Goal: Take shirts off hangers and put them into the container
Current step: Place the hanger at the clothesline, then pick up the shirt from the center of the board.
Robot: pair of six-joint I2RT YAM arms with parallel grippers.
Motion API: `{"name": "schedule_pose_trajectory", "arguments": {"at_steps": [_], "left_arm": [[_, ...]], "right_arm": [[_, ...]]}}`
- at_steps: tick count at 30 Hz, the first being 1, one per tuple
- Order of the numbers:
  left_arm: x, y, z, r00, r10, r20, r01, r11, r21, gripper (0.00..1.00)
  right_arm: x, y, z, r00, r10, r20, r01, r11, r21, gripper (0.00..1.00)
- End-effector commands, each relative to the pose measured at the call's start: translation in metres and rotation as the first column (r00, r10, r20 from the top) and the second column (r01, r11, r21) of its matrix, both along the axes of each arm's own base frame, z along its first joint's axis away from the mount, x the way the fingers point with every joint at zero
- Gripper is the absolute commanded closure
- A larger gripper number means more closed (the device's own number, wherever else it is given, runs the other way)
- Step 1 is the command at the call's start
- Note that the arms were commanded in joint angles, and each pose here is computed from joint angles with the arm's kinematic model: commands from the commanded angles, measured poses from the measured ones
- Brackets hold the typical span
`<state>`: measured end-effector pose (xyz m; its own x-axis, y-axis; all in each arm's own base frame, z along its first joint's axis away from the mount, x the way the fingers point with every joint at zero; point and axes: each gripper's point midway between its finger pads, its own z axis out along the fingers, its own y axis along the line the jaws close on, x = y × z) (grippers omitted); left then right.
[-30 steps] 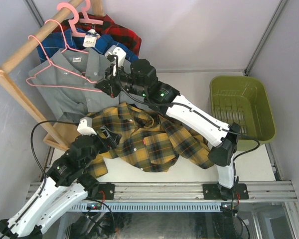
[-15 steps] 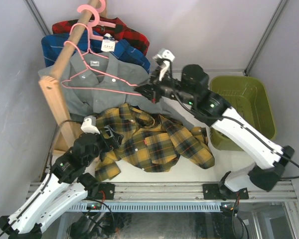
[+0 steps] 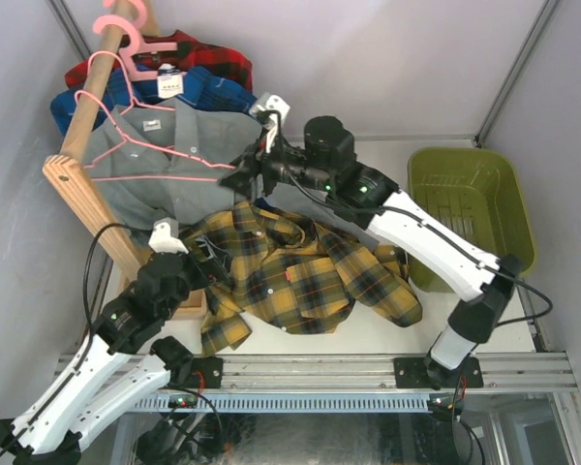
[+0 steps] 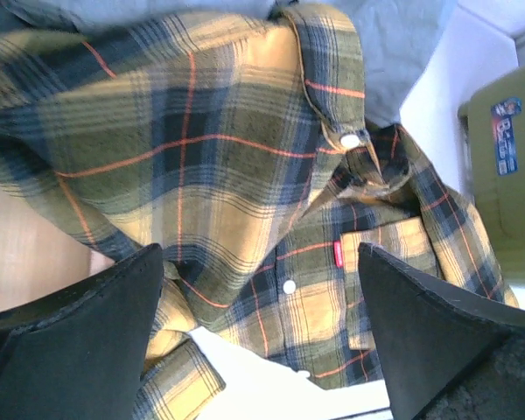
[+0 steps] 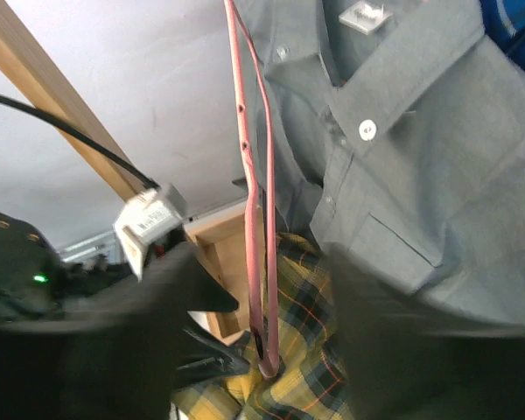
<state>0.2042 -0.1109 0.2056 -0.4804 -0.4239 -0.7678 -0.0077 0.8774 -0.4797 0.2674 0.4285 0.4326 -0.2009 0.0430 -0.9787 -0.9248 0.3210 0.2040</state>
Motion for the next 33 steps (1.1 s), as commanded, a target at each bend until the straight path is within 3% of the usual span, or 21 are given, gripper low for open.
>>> {"name": "schedule_pose_trajectory", "arguments": {"at_steps": [1,5,6,7,13,20,24,26,29,31,33], "left_arm": [[0.005,0.032,0.025,0.990,0.129,0.066,-0.132,0.990,0.051,0.06],[0.005,0.047,0.017,0.983,0.178,0.035,-0.181,0.979,0.092,0.07],[0.005,0.049,0.014,0.983,0.184,0.025,-0.186,0.978,0.097,0.07],[0.007,0.054,0.012,0.980,0.199,0.015,-0.199,0.974,0.106,0.07],[0.010,0.081,0.002,0.961,0.275,-0.014,-0.270,0.952,0.145,0.07],[0.010,0.107,0.008,0.942,0.335,0.002,-0.327,0.918,0.224,0.07],[0.012,0.110,0.008,0.940,0.342,-0.006,-0.332,0.917,0.219,0.06],[0.014,0.109,0.006,0.942,0.335,-0.012,-0.325,0.922,0.209,0.05],[0.017,0.085,0.011,0.975,0.222,0.006,-0.220,0.965,0.139,0.04],[0.017,0.069,0.016,0.989,0.145,0.037,-0.148,0.985,0.086,0.04],[0.016,0.061,0.022,0.992,0.111,0.063,-0.114,0.992,0.048,0.03]], "right_arm": [[-0.003,0.016,-0.008,0.994,0.075,-0.079,-0.079,0.996,-0.041,0.26],[-0.011,0.035,-0.013,0.972,0.188,-0.139,-0.200,0.977,-0.074,0.26],[-0.012,0.038,-0.009,0.964,0.186,-0.189,-0.201,0.978,-0.064,0.02],[-0.008,0.038,-0.012,0.964,0.163,-0.211,-0.183,0.980,-0.078,0.00],[0.003,0.018,-0.008,0.985,0.056,-0.160,-0.069,0.994,-0.079,0.00],[0.015,-0.048,0.009,0.986,-0.117,-0.122,0.118,0.993,-0.001,0.00],[0.025,-0.093,-0.030,0.948,-0.269,-0.171,0.268,0.963,-0.028,0.00],[0.037,-0.119,-0.068,0.900,-0.387,-0.203,0.371,0.922,-0.112,0.00],[0.043,-0.149,-0.129,0.834,-0.482,-0.268,0.417,0.869,-0.265,0.00],[0.038,-0.156,-0.164,0.754,-0.527,-0.393,0.420,0.846,-0.327,0.00],[0.033,-0.159,-0.195,0.730,-0.538,-0.421,0.382,0.833,-0.401,0.00]]}}
